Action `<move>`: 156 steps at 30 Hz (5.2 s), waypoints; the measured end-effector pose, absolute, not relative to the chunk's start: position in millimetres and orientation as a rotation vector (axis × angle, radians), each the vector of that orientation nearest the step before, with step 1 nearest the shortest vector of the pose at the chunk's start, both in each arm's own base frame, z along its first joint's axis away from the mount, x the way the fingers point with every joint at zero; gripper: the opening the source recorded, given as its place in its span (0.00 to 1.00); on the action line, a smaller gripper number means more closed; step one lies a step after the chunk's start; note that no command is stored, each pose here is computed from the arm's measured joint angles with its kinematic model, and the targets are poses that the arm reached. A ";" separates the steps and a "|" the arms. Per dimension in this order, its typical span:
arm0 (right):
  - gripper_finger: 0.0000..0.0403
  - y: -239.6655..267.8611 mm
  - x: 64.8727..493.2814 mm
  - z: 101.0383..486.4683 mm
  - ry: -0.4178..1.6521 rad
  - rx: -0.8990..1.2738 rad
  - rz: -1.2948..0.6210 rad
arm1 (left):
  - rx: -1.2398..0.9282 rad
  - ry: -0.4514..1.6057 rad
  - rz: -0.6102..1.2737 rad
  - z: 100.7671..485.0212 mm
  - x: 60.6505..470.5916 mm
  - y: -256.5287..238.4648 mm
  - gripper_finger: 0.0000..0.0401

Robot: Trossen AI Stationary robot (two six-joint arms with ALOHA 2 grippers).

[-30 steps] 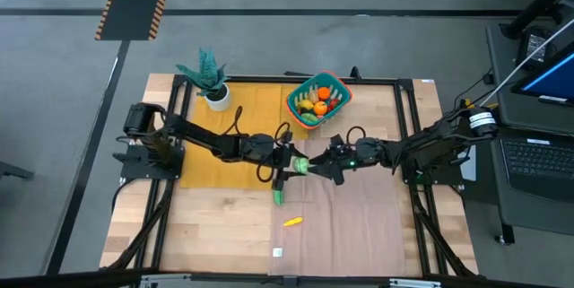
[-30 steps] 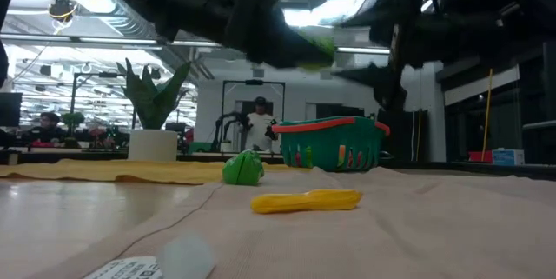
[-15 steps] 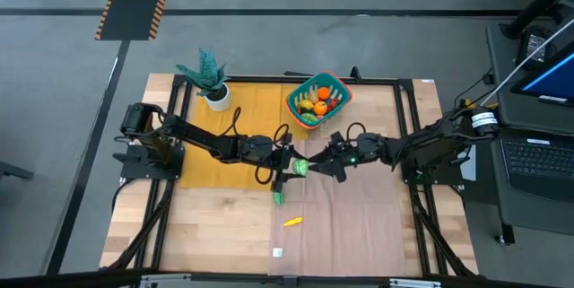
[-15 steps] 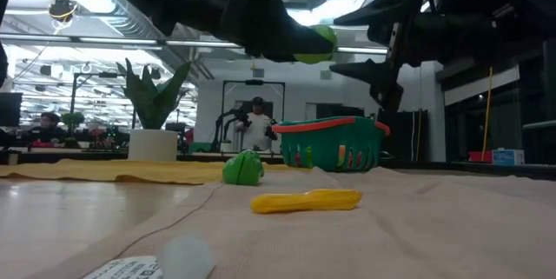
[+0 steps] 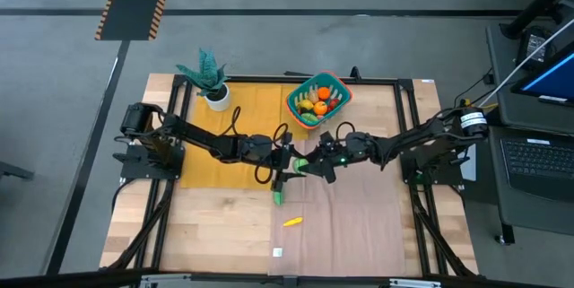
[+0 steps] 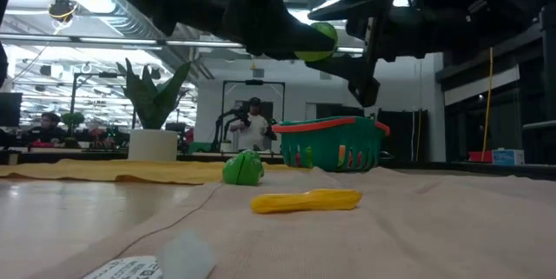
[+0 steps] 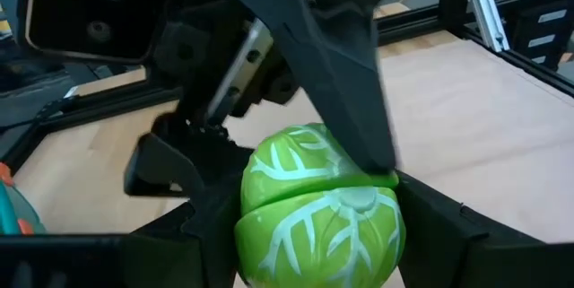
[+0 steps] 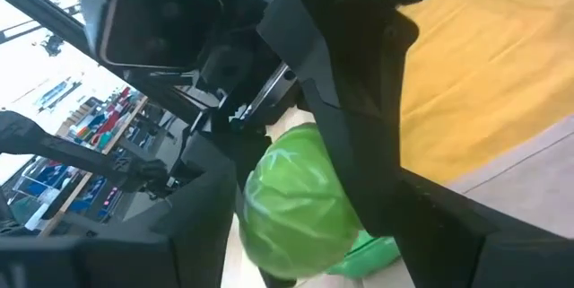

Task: Pick and placing Produce into tupperware
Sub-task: Put the cabbage into the basket

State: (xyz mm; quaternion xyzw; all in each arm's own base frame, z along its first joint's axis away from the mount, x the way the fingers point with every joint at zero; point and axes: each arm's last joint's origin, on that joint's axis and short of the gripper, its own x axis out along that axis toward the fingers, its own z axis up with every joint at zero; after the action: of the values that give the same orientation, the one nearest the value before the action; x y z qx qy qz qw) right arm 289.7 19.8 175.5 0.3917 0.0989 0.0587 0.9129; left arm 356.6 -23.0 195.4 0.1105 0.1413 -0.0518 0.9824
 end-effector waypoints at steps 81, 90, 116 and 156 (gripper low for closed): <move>0.48 -34.1 290.9 187.3 0.132 0.735 0.203 | 0.222 0.279 0.090 213.8 259.5 -10.7 0.64; 0.48 -82.3 279.3 183.2 0.142 0.730 0.134 | 0.126 0.175 0.166 189.1 228.6 4.9 0.64; 0.48 -131.8 260.1 173.0 0.190 0.085 -0.242 | 0.017 0.147 0.226 186.5 225.1 17.1 0.64; 0.48 -131.9 305.6 228.3 0.617 0.022 -0.493 | 0.023 0.151 0.212 186.0 222.1 43.8 0.64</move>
State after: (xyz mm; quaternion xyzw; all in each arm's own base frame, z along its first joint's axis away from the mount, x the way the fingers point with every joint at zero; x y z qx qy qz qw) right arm 305.6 -131.9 228.3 0.0108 0.3006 -0.2401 0.9230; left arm 222.1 43.8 186.0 0.0116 0.0755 0.1055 0.9915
